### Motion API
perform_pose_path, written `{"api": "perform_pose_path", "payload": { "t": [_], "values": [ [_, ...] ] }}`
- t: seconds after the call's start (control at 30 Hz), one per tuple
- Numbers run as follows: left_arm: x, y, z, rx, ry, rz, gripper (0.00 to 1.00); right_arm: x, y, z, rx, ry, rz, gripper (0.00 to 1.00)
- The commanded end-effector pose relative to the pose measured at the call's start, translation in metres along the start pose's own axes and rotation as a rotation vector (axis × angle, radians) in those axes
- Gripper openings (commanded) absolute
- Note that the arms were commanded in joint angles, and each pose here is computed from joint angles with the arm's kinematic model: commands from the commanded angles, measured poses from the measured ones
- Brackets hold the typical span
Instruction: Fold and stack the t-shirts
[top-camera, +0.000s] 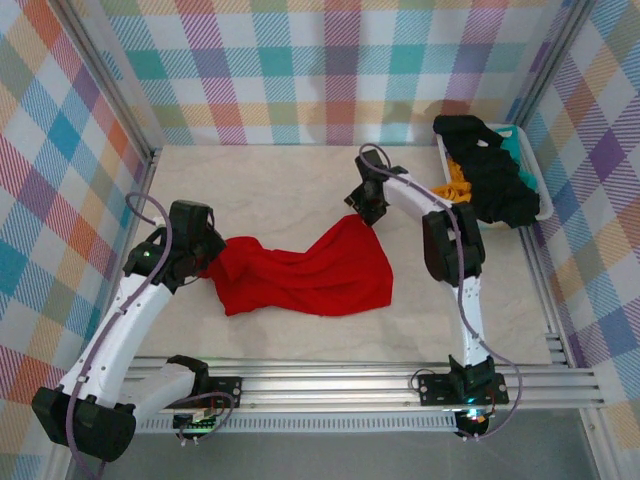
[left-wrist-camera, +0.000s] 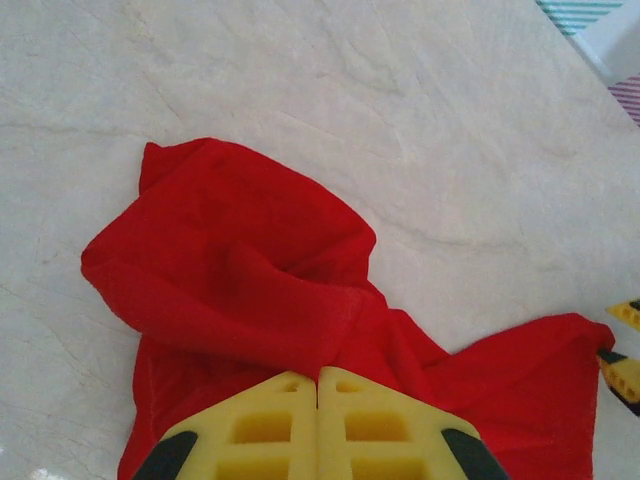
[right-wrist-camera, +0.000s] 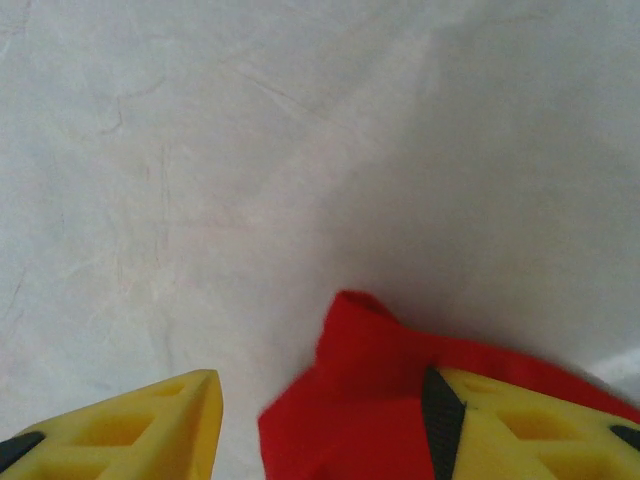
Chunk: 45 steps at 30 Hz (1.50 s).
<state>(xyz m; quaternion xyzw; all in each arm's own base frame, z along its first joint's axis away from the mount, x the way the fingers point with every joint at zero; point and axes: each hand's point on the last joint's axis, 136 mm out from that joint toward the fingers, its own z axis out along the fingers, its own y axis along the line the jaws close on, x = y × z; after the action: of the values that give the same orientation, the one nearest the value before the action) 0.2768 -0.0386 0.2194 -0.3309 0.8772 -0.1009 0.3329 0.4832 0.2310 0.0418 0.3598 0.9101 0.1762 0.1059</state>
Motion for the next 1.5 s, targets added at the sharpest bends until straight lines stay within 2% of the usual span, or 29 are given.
{"api": "perform_pose_path", "payload": {
  "t": [0.0,0.1,0.17,0.2,0.3,0.33,0.47,0.63,0.73,0.83,0.93,1.03,1.17,1.3,1.37,1.47],
  "values": [
    [0.0,0.003,-0.001,-0.003,-0.001,0.004,0.0,0.009,-0.013,-0.001,0.1,0.032,-0.019,0.54],
    [-0.002,0.002,-0.003,0.0,-0.01,0.006,0.0,0.012,-0.023,0.004,0.109,0.036,0.005,0.5],
    [-0.004,0.001,-0.003,0.003,-0.014,0.008,0.0,0.014,-0.022,0.011,0.101,0.047,0.007,0.42],
    [-0.005,-0.001,-0.002,0.004,-0.017,0.011,0.0,0.014,-0.021,0.014,0.1,0.058,0.004,0.36],
    [-0.012,-0.006,-0.004,0.002,-0.027,0.029,0.0,0.015,-0.013,0.011,0.078,0.077,-0.007,0.03],
    [-0.016,-0.009,-0.005,0.004,-0.033,0.034,0.0,0.013,-0.009,0.004,0.059,0.065,-0.015,0.0],
    [-0.035,-0.025,-0.008,0.027,-0.049,0.031,0.0,-0.01,0.017,-0.053,-0.044,-0.097,-0.099,0.0],
    [-0.098,-0.065,-0.027,0.132,-0.112,-0.028,0.0,-0.044,0.072,-0.181,-0.246,-0.336,-0.271,0.0],
    [-0.148,-0.099,-0.061,0.239,-0.207,-0.048,0.0,-0.056,0.098,-0.265,-0.375,-0.466,-0.349,0.0],
    [-0.192,-0.116,-0.107,0.316,-0.334,-0.081,0.0,-0.059,0.11,-0.34,-0.498,-0.572,-0.39,0.0],
    [-0.221,-0.129,-0.158,0.412,-0.451,-0.108,0.0,-0.053,0.106,-0.406,-0.608,-0.664,-0.415,0.0],
    [-0.232,-0.133,-0.211,0.508,-0.557,-0.122,0.0,-0.038,0.095,-0.464,-0.713,-0.74,-0.447,0.0],
    [-0.23,-0.116,-0.261,0.553,-0.66,-0.149,0.0,-0.015,0.071,-0.509,-0.807,-0.775,-0.472,0.0],
    [-0.226,-0.099,-0.299,0.585,-0.756,-0.162,0.0,0.006,0.051,-0.527,-0.885,-0.76,-0.487,0.0],
    [-0.225,-0.101,-0.303,0.592,-0.751,-0.156,0.0,0.009,0.047,-0.527,-0.891,-0.752,-0.48,0.0],
    [-0.228,-0.112,-0.278,0.548,-0.662,-0.144,0.0,0.01,0.055,-0.519,-0.893,-0.717,-0.498,0.0]
  ]
}}
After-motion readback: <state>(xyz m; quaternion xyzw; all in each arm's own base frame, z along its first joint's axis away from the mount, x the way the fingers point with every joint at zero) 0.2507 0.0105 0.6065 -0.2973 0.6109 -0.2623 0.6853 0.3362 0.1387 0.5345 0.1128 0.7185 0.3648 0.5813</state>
